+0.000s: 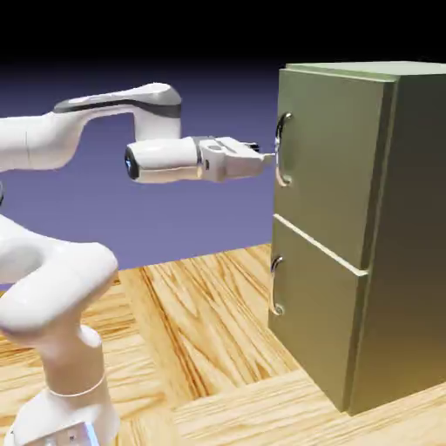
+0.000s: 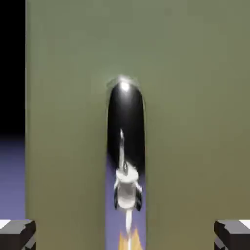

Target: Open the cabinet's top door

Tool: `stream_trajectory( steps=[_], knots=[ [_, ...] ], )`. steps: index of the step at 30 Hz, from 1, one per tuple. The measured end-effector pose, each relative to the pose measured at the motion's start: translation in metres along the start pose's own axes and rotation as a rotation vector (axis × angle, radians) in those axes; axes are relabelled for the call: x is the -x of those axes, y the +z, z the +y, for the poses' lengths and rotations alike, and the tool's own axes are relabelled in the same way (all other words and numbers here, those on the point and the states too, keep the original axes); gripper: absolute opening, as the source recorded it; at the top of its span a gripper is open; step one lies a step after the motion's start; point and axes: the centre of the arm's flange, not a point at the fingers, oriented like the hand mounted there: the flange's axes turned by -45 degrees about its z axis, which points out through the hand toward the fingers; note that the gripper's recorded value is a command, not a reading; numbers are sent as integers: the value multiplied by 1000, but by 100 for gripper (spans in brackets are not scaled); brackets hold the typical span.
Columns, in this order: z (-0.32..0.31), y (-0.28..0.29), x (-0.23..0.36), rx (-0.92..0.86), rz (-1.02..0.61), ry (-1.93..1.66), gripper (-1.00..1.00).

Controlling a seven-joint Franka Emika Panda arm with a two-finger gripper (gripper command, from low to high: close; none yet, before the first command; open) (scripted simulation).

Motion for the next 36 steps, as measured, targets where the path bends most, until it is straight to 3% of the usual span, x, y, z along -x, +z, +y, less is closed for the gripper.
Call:
stream_trajectory(
  steps=[1, 2, 20, 36],
  knots=[
    [1, 11, 0, 0, 0, 1, 0],
    [1, 11, 0, 0, 0, 1, -100],
    [84, -87, 0, -425, 0, 1, -100],
    [170, -132, 0, -744, 0, 1, -100]
  ],
)
